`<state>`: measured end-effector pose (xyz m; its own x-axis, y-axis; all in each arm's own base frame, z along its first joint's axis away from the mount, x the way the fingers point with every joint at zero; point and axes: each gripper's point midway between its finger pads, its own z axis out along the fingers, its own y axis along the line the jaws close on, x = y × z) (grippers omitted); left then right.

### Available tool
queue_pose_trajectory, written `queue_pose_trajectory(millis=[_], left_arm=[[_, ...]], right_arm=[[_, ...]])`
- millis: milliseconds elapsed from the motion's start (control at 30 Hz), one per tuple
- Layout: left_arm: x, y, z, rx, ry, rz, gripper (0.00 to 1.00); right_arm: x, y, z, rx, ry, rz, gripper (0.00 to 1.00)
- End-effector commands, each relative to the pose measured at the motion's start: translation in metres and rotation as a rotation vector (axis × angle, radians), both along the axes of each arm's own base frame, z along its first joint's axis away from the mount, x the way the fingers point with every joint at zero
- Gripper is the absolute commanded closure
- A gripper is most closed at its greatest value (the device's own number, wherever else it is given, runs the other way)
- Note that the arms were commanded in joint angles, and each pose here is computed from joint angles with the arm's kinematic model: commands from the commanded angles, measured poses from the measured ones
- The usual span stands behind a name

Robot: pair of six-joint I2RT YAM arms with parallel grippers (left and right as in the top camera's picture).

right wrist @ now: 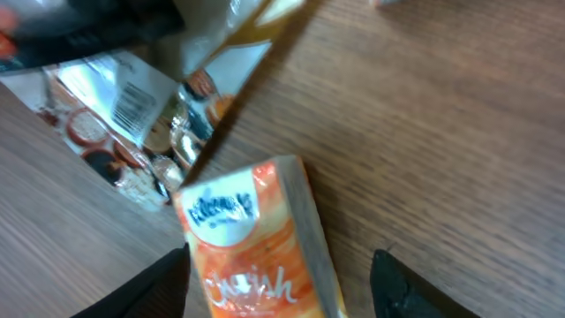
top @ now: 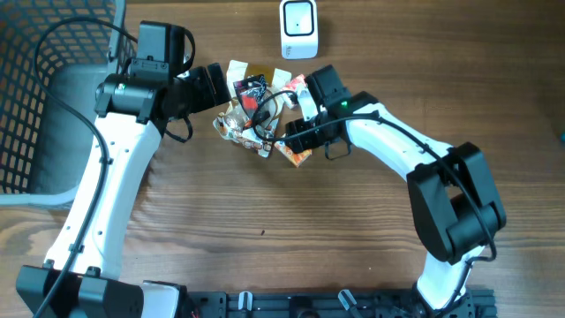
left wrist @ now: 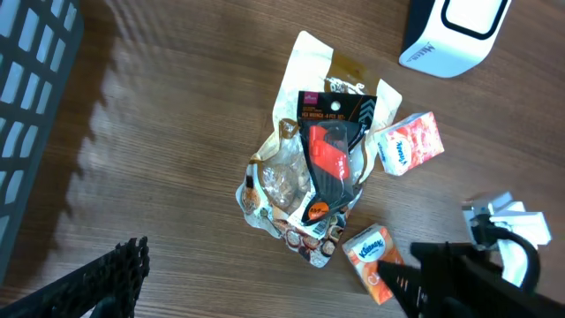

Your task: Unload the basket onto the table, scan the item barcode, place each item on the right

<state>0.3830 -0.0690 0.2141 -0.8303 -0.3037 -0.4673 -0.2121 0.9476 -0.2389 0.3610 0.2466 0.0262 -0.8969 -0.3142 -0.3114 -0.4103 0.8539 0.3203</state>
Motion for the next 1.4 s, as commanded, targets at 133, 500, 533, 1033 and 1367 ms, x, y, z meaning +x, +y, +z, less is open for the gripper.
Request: queue_pose_trajectory(millis=[133, 500, 533, 1033, 1367], left_arm=[[0.002, 0.002, 0.000, 0.000, -0.001, 0.013, 0.00], [0.002, 0.002, 0.000, 0.000, -0.001, 0.013, 0.00], [0.002, 0.002, 0.000, 0.000, -0.001, 0.013, 0.00], [0.002, 0.002, 0.000, 0.000, -0.001, 0.013, 0.00], [0.002, 0.002, 0.000, 0.000, -0.001, 0.013, 0.00]], right_arm=[[-0.014, 0.000, -0.024, -0.006, 0.065, -0.001, 0.56], [-0.026, -0.014, -0.031, -0.079, 0.106, 0.015, 0.50], [-0.026, -0.014, -0.031, -0.080, 0.107, 0.015, 0.55], [0.049, -0.015, 0.033, 0.224, 0.155, -0.358, 0.96], [0.163, -0.064, 0.118, 0.153, -0.337, -0.512, 0.95]])
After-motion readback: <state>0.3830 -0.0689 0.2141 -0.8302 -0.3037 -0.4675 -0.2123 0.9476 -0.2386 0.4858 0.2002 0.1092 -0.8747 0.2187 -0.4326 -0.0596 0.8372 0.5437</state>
